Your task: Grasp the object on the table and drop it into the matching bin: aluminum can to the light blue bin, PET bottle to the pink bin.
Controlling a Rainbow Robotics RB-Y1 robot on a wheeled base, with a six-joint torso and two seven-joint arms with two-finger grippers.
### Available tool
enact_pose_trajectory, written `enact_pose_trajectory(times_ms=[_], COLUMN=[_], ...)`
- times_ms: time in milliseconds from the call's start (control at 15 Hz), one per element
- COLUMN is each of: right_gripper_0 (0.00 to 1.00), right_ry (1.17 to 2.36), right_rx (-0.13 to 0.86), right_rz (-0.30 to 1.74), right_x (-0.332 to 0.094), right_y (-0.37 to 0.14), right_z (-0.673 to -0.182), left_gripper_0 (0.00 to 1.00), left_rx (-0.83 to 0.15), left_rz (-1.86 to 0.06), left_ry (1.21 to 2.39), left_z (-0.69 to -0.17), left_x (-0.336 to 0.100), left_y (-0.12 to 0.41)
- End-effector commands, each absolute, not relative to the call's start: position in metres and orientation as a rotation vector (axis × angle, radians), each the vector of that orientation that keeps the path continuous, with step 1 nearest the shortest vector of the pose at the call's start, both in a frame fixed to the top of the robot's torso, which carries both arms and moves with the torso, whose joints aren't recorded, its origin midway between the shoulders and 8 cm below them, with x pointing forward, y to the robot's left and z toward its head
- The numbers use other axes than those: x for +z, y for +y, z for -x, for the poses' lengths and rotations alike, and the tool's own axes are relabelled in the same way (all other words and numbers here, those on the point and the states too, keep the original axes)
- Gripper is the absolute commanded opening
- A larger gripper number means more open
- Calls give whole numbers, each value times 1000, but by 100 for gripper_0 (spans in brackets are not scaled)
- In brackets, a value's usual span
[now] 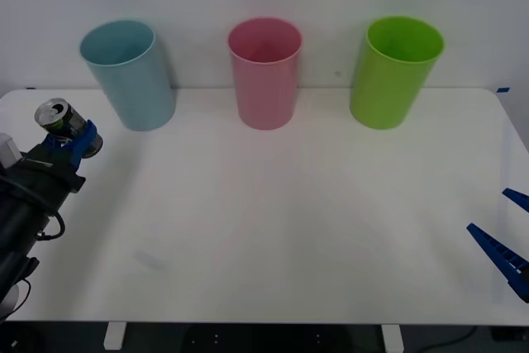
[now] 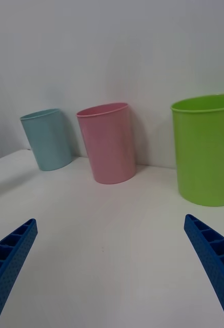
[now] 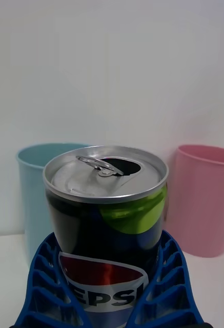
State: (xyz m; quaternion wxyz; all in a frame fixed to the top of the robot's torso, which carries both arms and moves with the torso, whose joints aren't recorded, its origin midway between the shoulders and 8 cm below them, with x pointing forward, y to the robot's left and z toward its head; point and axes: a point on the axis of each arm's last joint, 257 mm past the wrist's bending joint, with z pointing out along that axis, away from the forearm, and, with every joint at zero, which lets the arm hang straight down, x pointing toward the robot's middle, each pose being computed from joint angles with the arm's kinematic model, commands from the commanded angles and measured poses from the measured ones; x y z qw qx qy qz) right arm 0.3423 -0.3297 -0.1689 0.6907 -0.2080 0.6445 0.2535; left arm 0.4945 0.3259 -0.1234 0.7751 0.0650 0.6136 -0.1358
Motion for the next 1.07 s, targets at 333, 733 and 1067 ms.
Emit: enact_pose_trajectory(times_ms=[333,733,1067], right_gripper_0=[100,100,100], right_ry=[1441,1441,1441], right_rx=[567,567,567], right_rz=[465,465,465], right_x=[-169,-169,-169], right_y=[-330,-330,-330], right_z=[-342,-342,-342], left_gripper_0=[0,0,0], left_rx=[-370,-302,-268], left_rz=[-132,-147,-143], left_ry=[1261,1199,1203], left_z=[-503,-536,-600], left_x=[-59,-10,12], left_y=[313,307,301])
